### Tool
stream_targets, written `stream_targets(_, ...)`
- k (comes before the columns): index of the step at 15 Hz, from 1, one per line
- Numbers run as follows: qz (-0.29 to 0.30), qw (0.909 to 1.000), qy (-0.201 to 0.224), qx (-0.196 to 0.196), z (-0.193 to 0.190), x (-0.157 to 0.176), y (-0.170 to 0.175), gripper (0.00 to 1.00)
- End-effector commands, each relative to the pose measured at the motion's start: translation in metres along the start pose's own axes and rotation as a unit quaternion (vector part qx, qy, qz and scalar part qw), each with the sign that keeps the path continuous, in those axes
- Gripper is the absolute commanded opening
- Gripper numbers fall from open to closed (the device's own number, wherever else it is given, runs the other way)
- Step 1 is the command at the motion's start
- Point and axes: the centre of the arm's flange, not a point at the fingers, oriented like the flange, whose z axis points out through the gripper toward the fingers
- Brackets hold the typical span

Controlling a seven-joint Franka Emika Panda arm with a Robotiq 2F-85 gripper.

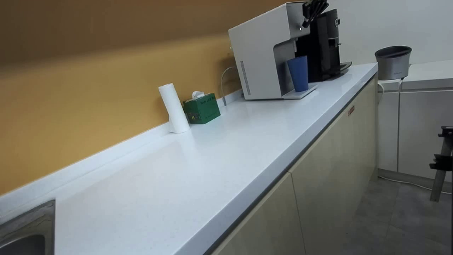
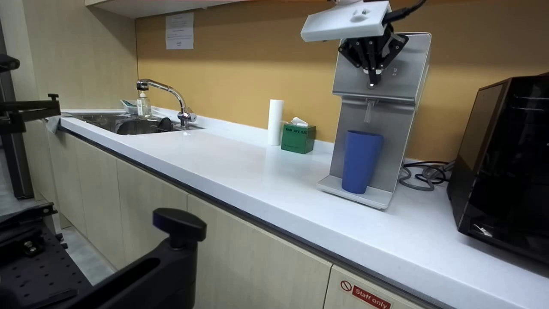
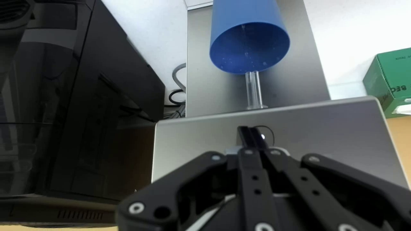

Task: Press the water dispenser button

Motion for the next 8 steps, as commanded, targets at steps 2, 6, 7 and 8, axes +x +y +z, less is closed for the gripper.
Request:
stream_targets(2, 0.011, 0.9992, -0.032, -0.023, -0.041, -0.005, -0.019, 0.27)
stream_targets(6, 0.007, 0.9973, -0.060, -0.041, -0.060, -0.011, -0.028, 0.54)
stream_targets(7, 0.006, 0.9969, -0.064, -0.044, -0.064, -0.012, -0.031, 0.60)
stream_targets(8, 0.006, 0.9966, -0.068, -0.046, -0.067, -0.013, -0.032, 0.66)
